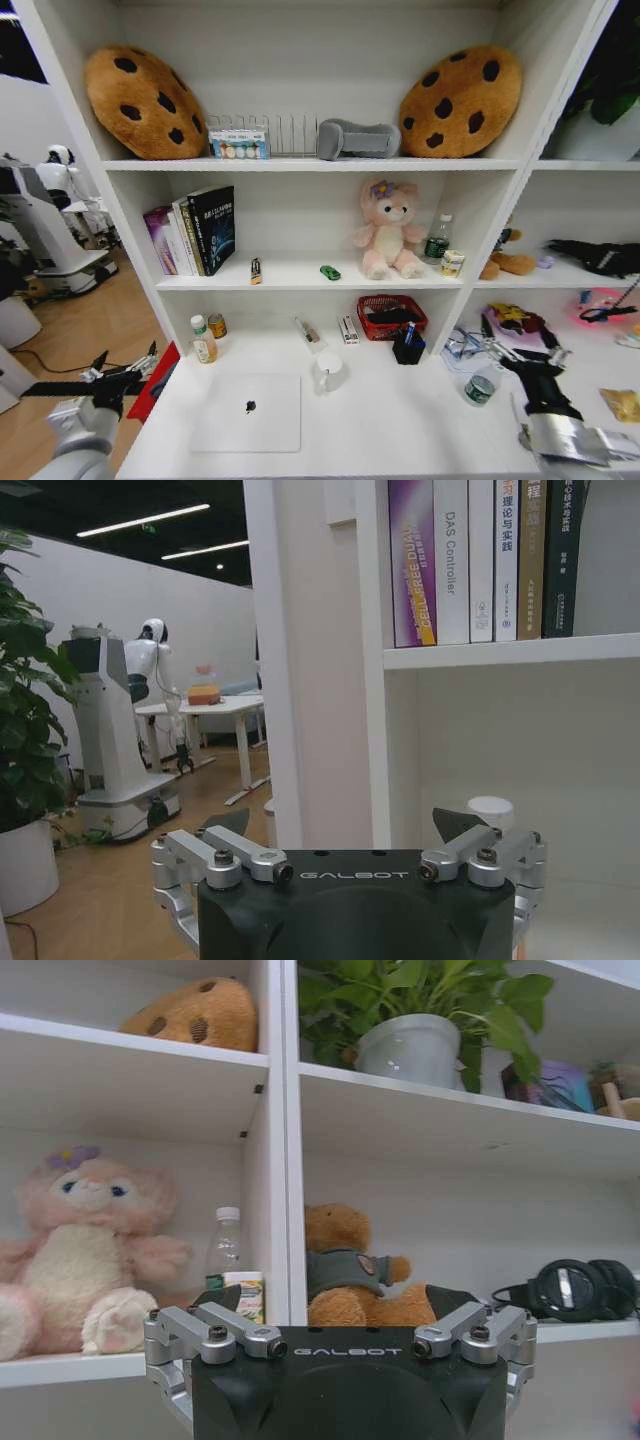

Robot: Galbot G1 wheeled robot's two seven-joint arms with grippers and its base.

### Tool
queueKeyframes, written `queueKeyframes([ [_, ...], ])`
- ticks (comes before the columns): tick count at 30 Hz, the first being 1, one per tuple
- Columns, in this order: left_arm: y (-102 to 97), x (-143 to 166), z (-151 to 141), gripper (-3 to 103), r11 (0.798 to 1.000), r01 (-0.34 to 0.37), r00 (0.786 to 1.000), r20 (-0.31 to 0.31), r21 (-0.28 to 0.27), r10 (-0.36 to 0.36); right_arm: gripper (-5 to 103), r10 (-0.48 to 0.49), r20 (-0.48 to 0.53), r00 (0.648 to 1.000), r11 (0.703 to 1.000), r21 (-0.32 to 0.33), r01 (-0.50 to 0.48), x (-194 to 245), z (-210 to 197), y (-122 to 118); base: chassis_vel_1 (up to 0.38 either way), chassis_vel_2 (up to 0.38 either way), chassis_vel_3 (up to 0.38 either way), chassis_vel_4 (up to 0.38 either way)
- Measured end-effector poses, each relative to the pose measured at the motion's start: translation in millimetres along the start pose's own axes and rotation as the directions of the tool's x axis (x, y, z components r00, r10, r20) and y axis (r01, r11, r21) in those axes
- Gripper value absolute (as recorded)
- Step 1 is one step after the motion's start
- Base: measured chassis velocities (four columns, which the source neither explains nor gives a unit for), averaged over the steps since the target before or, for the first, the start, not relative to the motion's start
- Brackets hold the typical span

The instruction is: Organize the objects on the table.

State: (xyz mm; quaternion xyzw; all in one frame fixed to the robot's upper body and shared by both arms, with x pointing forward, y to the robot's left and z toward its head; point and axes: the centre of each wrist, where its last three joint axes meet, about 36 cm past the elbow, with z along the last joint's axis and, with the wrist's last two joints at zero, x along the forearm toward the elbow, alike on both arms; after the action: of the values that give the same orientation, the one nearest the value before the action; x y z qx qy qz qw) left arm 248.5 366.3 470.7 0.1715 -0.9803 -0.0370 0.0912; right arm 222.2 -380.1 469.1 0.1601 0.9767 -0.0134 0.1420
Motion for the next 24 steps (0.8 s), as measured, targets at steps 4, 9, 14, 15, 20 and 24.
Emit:
queueKeyframes([
  [4,-1.3,12.8,-1.7,100,1.0,0.012,1.0,-0.004,-0.001,-0.012,100,0.046,0.006,0.999,0.998,-0.034,-0.046,4.9,-0.9,2.0,0.0,0.0,0.0,0.0],
  [9,-4.0,18.0,-1.4,100,1.0,0.015,1.0,-0.007,-0.001,-0.015,100,0.072,0.013,0.997,0.996,-0.046,-0.071,6.3,-0.6,2.3,0.0,0.0,0.0,0.0],
  [14,-4.6,21.9,-2.0,100,1.0,0.017,1.0,-0.008,-0.004,-0.017,100,0.077,0.026,0.997,0.996,-0.056,-0.075,3.0,-2.5,0.1,0.0,0.0,0.0,0.0],
  [15,-4.1,22.5,-2.5,100,1.0,0.019,1.0,-0.008,-0.006,-0.019,100,0.077,0.028,0.997,0.995,-0.059,-0.075,1.8,-2.1,-0.3,-0.03,-0.031,0.056,0.03],
  [20,-3.4,24.8,-2.6,100,1.0,0.024,1.0,-0.009,-0.007,-0.024,100,0.081,0.033,0.996,0.994,-0.07,-0.079,-1.6,0.5,1.1,-0.05,-0.055,0.063,0.066],
  [24,-3.7,26.7,-1.6,100,1.0,0.028,1.0,-0.013,-0.007,-0.029,100,0.081,0.031,0.996,0.994,-0.078,-0.078,-3.4,1.3,2.0,-0.03,-0.034,0.03,0.027],
])
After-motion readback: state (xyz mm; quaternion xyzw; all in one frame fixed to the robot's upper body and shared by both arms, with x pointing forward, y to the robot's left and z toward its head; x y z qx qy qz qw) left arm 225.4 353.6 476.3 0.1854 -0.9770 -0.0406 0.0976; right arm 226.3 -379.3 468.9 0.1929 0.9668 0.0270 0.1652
